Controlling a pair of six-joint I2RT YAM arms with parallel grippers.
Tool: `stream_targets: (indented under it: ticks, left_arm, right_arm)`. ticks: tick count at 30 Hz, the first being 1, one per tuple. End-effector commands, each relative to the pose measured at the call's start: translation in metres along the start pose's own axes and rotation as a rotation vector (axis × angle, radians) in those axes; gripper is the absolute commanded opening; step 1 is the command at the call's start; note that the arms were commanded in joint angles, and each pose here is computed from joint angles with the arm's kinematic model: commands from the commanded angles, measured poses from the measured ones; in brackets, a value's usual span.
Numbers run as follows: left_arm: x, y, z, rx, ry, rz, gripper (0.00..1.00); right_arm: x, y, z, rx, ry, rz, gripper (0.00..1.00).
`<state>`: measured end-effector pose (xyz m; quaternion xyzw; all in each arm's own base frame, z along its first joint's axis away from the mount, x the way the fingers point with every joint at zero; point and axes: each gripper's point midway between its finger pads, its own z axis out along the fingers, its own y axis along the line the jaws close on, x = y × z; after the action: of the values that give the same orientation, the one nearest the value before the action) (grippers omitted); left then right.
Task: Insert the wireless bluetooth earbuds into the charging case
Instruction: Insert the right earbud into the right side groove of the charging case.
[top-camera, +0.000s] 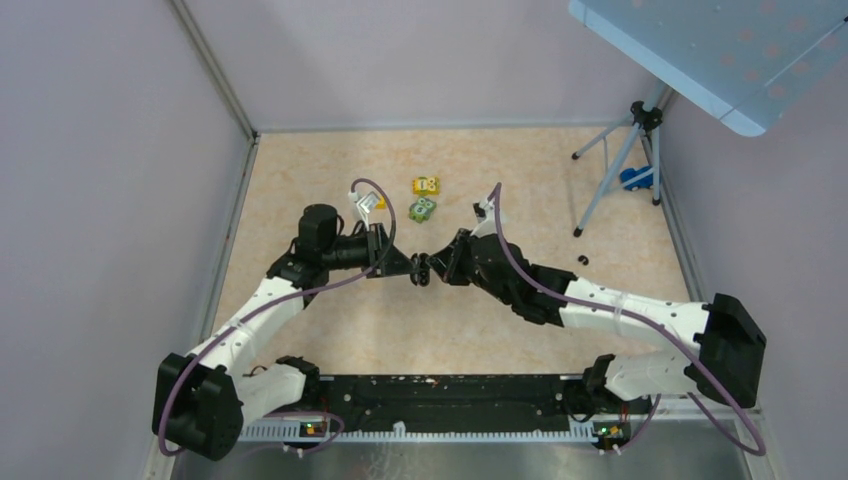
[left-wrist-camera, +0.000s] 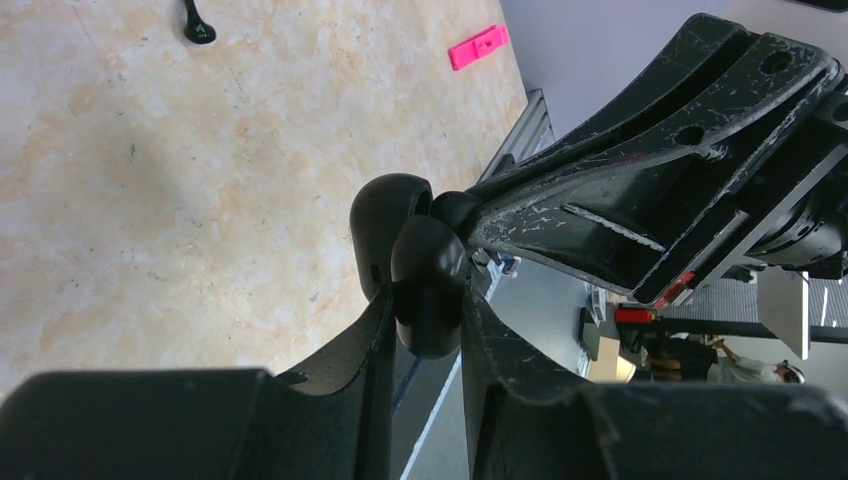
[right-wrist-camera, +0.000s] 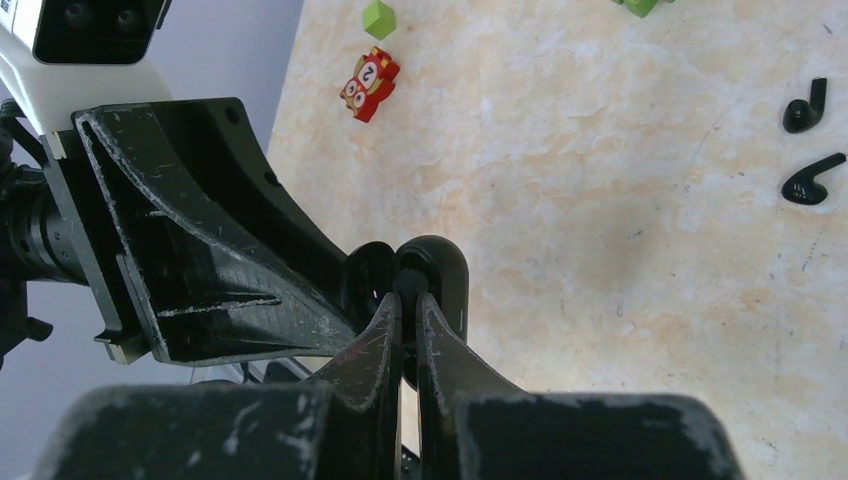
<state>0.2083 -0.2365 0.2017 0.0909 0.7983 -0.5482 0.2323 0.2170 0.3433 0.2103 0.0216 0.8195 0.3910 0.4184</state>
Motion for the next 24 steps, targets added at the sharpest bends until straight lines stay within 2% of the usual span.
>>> stream_targets:
  ticks: [1,15,24]
  left_arm:
    - [-0.004,-0.008,-0.003,0.023,-0.021,0.041,0.00]
    - [-0.004,-0.006,-0.003,0.012,-0.021,0.042,0.00]
    - [-0.001,-0.003,-0.002,0.013,-0.008,0.033,0.00]
  right_arm:
    - [-0.011,0.016,0.004,-0.012,-0.033,-0.001,0.00]
    - [0.001,-0.009,0.015,0.083,-0.045,-0.031,0.00]
    - [0.005,-0.004,0.020,0.068,-0.037,-0.046,0.00]
